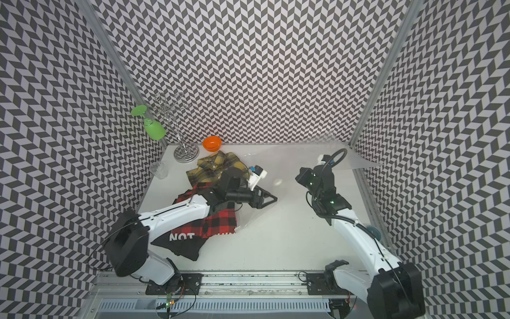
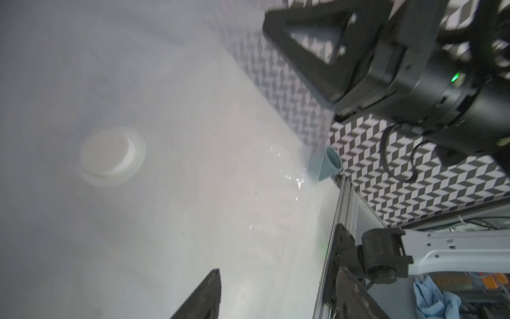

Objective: Place the folded shirt into the vacuum bag
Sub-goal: Adjust the vacuum bag at the center of the board.

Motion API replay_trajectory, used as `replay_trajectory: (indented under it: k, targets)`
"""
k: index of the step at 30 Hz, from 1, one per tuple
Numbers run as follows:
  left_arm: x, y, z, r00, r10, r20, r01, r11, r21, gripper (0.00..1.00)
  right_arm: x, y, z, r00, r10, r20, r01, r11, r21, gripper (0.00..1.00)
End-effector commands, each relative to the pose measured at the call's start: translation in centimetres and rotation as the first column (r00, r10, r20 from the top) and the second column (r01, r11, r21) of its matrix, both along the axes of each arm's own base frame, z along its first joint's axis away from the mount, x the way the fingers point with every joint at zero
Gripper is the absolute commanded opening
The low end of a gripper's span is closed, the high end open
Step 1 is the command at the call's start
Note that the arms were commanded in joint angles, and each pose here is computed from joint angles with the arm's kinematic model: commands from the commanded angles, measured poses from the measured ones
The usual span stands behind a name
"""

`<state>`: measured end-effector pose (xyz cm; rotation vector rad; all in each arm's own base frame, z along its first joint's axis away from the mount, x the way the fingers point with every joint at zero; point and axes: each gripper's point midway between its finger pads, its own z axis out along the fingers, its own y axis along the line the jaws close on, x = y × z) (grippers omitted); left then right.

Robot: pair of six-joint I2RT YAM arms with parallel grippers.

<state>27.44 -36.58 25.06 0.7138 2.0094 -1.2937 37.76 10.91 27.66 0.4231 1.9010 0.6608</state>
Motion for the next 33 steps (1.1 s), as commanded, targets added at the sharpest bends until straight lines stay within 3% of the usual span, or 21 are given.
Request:
replay_trajectory:
  k: [1,4,7,11,12,13,15,16,19,21,23,25,28,33]
  targets:
    - [2.2,3.8,5.5,0.983,0.153,0.104,-0.148,0.987,-0.060,0.67,0.4,2.7,7.5,0.972,0.189,0.141,-0.159,0.967,-0.199,0.00]
    - [3.1,6.2,8.6,0.945,0.264,0.193,-0.252,0.964,-0.084,0.67,-0.1,6.1,12.4,0.920,0.340,0.194,-0.275,0.914,-0.298,0.00]
    - [3.8,8.7,10.4,0.908,0.360,0.216,-0.338,0.932,-0.133,0.67,-2.3,10.0,17.5,0.835,0.496,0.240,-0.390,0.840,-0.378,0.00]
    - [4.7,11.5,12.1,0.852,0.467,0.237,-0.433,0.882,-0.185,0.66,-5.3,11.2,23.0,0.766,0.527,0.368,-0.397,0.838,-0.373,0.00]
    - [4.7,11.9,12.4,0.839,0.483,0.250,-0.447,0.874,-0.188,0.66,-10.1,14.8,23.5,0.509,0.764,0.397,-0.627,0.645,-0.436,0.02]
    - [4.8,12.3,12.7,0.825,0.501,0.261,-0.464,0.865,-0.194,0.66,-10.5,14.8,23.2,0.488,0.780,0.392,-0.645,0.625,-0.439,0.02]
    - [4.7,13.0,13.0,0.805,0.525,0.275,-0.485,0.851,-0.203,0.66,-9.2,14.5,20.5,0.500,0.800,0.330,-0.688,0.599,-0.410,0.02]
    - [4.8,13.3,13.0,0.799,0.532,0.279,-0.492,0.846,-0.206,0.66,-7.9,14.2,17.7,0.519,0.810,0.274,-0.734,0.586,-0.342,0.02]
    - [5.3,13.7,12.4,0.800,0.535,0.271,-0.501,0.845,-0.188,0.66,-2.0,11.5,4.2,0.667,0.740,-0.086,-0.745,0.666,-0.040,0.00]
    - [5.7,13.4,11.8,0.816,0.514,0.264,-0.484,0.858,-0.174,0.67,0.1,7.8,-3.6,0.692,0.652,-0.310,-0.673,0.738,0.048,0.00]
    - [6.1,12.6,10.9,0.838,0.484,0.251,-0.458,0.875,-0.156,0.67,2.3,2.9,-8.3,0.766,0.457,-0.452,-0.522,0.853,-0.023,0.00]
    - [6.7,11.7,9.9,0.860,0.457,0.230,-0.434,0.889,-0.144,0.67,4.0,-1.2,-10.0,0.817,0.232,-0.528,-0.392,0.895,-0.215,0.01]
    - [7.6,10.4,8.0,0.886,0.420,0.197,-0.404,0.907,-0.115,0.67,6.0,-4.1,-9.6,0.837,0.070,-0.542,-0.305,0.883,-0.357,0.07]
    - [8.9,9.1,5.8,0.905,0.394,0.158,-0.390,0.919,-0.060,0.67,7.3,-8.5,-11.0,0.808,-0.180,-0.561,-0.199,0.813,-0.548,0.08]
